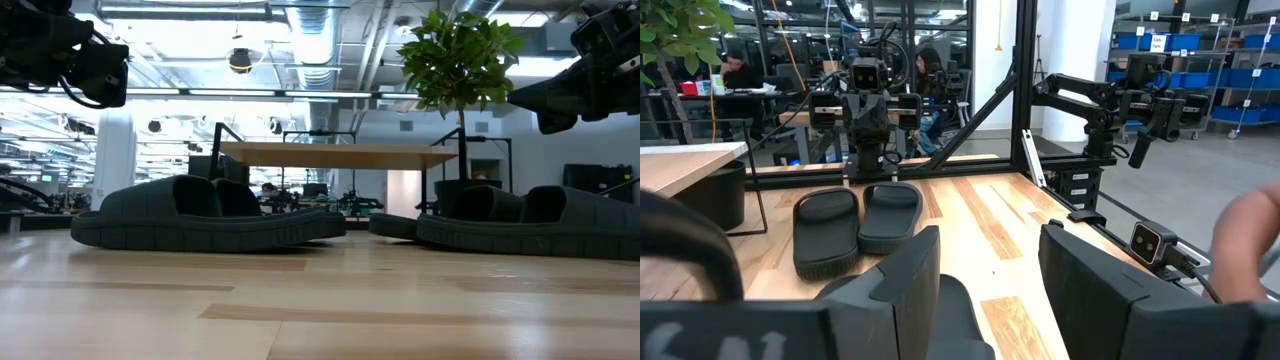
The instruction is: Pick and place slides into the shelf
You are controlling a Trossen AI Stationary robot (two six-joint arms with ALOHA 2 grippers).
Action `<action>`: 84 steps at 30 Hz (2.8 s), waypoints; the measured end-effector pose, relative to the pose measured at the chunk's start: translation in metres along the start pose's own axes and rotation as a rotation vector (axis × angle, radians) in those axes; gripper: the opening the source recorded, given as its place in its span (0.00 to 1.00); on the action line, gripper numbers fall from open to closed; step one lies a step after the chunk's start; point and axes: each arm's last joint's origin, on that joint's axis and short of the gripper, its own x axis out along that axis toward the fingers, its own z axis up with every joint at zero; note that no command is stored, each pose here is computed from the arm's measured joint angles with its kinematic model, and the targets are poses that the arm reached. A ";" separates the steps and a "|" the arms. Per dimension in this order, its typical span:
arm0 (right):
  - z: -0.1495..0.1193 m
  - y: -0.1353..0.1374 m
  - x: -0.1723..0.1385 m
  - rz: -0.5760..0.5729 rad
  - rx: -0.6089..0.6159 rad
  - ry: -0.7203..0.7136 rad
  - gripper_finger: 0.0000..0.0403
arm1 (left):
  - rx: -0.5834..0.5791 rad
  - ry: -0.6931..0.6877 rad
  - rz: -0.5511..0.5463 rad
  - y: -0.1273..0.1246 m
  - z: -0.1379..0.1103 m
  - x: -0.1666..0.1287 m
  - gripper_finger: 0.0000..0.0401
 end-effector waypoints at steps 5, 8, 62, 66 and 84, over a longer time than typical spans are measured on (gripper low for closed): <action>0.000 0.000 0.000 0.000 0.000 0.000 0.00 | -0.040 -0.068 0.001 0.000 0.007 0.000 0.40; 0.000 0.000 0.000 0.000 0.000 0.000 0.00 | -0.015 -0.061 0.001 0.000 0.006 0.000 0.40; 0.000 0.000 0.000 0.000 0.000 0.000 0.00 | -0.210 -0.189 0.778 0.019 0.042 0.002 0.40; 0.000 0.000 0.000 0.000 0.000 -0.001 0.00 | -0.303 -0.128 0.815 0.022 0.029 0.009 0.40; 0.000 0.000 0.000 0.000 0.000 -0.001 0.00 | -0.479 0.288 0.549 0.027 -0.011 0.023 0.40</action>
